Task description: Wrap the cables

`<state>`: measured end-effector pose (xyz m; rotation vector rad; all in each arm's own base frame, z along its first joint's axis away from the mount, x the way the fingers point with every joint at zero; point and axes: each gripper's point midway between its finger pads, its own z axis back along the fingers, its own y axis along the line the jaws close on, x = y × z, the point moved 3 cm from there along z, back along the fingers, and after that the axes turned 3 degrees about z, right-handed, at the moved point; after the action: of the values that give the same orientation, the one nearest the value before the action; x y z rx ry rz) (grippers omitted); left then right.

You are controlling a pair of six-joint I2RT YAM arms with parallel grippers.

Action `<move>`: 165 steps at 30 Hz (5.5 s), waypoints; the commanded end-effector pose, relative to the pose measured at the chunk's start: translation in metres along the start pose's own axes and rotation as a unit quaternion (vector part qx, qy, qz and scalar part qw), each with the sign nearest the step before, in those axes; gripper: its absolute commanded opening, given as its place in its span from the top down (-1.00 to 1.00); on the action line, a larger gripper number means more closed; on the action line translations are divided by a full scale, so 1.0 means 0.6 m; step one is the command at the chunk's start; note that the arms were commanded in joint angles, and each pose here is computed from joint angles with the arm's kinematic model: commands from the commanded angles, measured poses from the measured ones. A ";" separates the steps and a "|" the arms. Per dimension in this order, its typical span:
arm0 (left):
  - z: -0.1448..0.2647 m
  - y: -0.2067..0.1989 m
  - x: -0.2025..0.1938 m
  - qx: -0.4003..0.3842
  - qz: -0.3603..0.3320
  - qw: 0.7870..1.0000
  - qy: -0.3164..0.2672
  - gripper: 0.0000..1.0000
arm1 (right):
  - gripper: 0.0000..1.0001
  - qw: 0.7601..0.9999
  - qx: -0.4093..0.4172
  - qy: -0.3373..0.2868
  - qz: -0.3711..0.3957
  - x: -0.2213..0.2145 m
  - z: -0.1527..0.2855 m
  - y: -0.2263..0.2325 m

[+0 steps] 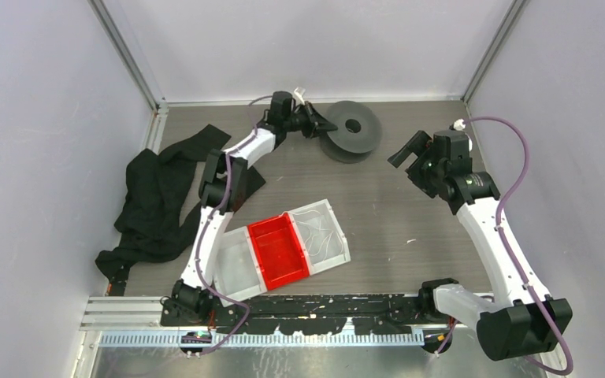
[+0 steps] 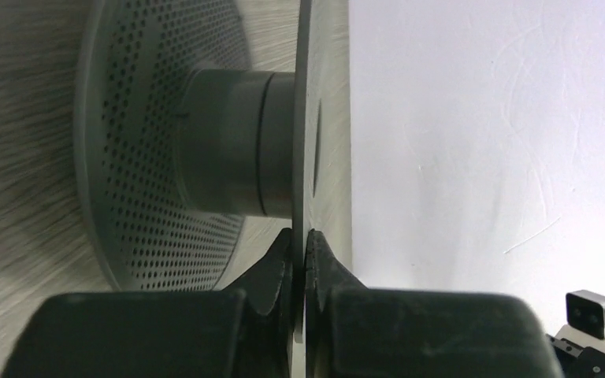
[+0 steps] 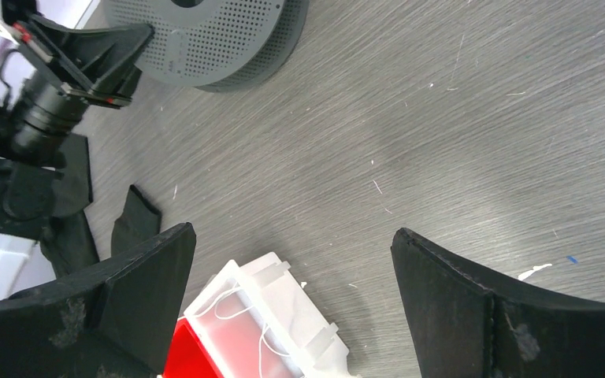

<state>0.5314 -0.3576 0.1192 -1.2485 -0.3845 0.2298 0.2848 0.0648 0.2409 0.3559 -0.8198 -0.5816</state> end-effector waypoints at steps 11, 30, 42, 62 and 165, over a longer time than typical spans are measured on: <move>0.280 -0.202 -0.015 0.227 -0.399 0.887 -0.039 0.99 | -0.99 1.000 0.012 -0.017 -0.001 0.010 0.002 0.008; 0.374 -0.142 -0.162 0.314 -0.517 0.793 -0.072 0.99 | -0.99 0.999 0.040 0.016 -0.013 -0.005 -0.032 0.025; 0.371 -0.126 -0.191 0.298 -0.502 0.811 -0.041 0.94 | -0.99 0.999 0.043 0.015 -0.016 -0.008 -0.029 0.024; 0.445 -0.261 -0.191 0.281 -0.498 0.817 -0.073 -0.02 | -0.99 0.964 0.160 0.050 0.205 -0.080 0.031 0.101; 0.396 -0.281 -0.298 0.013 -0.271 0.960 0.070 -0.38 | 0.99 0.802 0.367 -0.302 0.361 0.036 0.350 0.346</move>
<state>0.2734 -0.2496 0.3054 -0.9212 -0.5651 -0.3301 0.2076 0.2020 0.4734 0.4928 -1.6529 0.4746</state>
